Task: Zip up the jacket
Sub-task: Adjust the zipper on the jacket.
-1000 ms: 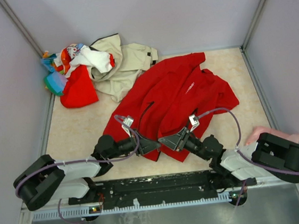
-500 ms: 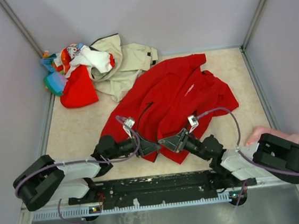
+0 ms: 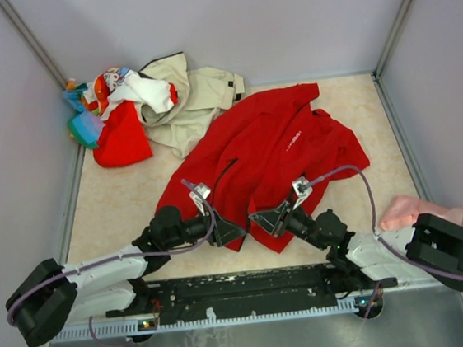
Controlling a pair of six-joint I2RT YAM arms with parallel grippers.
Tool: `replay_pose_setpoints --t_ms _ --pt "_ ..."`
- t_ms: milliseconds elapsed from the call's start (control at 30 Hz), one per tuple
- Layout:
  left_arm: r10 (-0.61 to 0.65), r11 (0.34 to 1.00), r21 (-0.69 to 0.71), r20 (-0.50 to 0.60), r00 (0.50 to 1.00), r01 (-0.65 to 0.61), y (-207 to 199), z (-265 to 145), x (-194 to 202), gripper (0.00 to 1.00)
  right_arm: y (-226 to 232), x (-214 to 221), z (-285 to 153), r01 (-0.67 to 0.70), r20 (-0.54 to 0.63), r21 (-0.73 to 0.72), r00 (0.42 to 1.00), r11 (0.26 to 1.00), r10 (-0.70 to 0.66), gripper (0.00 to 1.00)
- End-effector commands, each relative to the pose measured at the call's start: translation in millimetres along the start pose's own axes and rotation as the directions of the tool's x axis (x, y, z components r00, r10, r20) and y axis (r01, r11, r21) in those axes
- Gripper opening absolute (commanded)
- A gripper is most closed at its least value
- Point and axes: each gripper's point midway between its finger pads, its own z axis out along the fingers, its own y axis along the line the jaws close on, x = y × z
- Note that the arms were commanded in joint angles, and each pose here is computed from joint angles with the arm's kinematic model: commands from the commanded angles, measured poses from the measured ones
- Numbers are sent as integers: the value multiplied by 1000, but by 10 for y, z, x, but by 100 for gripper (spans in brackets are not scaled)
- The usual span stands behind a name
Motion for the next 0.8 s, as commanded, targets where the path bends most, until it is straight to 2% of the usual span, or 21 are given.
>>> replay_pose_setpoints --t_ms 0,133,267,400,600,767 --pt "44 993 -108 -45 998 -48 137 -7 -24 55 -2 -237 10 202 116 -1 973 979 -200 0" --pt "45 975 -211 -118 992 -70 289 -47 26 61 -61 -394 -30 312 186 42 931 949 -315 0" --pt "39 941 -320 -212 976 -107 463 -99 98 64 -156 -490 -62 388 206 87 894 918 -397 0" --pt "48 904 -392 -305 951 -171 537 -85 160 63 -244 -563 -130 406 223 111 880 907 -420 0" --pt "63 804 -496 -476 877 -327 656 -89 311 60 -327 -571 -230 414 221 135 873 900 -435 0" --pt "34 745 -545 -545 838 -385 806 -120 405 59 -397 -566 -319 389 229 162 879 907 -418 0"
